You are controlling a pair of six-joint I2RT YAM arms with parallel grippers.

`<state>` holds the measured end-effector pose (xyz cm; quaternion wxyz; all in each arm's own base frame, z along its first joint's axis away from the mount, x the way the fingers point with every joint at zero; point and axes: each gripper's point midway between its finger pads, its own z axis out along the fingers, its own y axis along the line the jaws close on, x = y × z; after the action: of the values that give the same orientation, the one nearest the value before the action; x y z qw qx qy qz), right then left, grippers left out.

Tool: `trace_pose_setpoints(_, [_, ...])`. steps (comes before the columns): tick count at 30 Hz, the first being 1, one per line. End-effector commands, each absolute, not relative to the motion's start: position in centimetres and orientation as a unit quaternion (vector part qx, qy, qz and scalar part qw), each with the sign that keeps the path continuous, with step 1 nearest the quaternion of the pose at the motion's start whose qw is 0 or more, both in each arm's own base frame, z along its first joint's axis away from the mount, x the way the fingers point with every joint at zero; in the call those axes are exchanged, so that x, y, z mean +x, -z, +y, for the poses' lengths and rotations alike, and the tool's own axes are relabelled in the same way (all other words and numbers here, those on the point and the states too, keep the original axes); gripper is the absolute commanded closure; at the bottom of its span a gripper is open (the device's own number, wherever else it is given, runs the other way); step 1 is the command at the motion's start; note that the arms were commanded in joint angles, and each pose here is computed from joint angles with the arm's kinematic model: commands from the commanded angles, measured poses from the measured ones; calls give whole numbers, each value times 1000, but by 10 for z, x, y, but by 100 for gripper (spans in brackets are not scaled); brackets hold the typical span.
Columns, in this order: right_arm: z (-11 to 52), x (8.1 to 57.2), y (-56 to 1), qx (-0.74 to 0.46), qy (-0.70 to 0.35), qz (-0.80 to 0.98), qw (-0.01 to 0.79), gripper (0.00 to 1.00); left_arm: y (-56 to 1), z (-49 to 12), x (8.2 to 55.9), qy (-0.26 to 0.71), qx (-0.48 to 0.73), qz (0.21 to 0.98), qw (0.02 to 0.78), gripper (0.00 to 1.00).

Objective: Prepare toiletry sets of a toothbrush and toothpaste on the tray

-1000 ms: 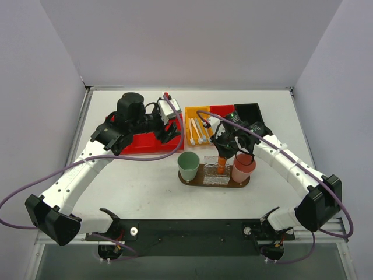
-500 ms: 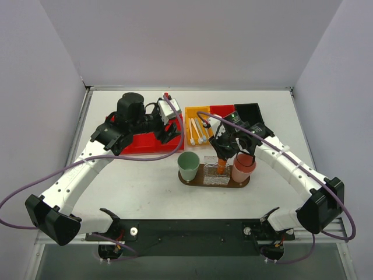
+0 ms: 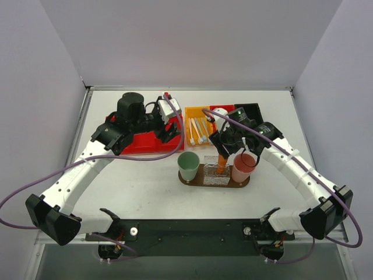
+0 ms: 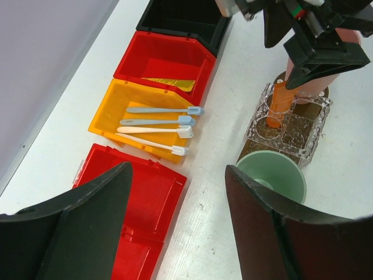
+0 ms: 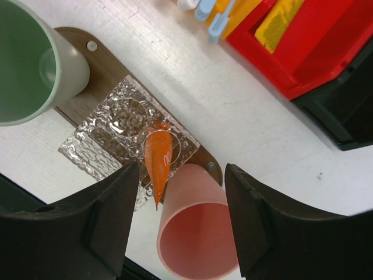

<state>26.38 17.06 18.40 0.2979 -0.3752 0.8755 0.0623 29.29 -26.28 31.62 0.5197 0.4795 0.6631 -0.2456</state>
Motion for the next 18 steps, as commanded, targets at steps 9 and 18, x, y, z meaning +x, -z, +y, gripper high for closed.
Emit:
trace_pose_setpoints(9, [165, 324, -263, -310, -22, 859, 407, 44, -334, -280, 355, 244, 428, 667, 559, 16])
trace_pose_setpoints(18, [164, 388, -251, -249, -27, 885, 392, 49, -340, -265, 375, 255, 377, 679, 575, 16])
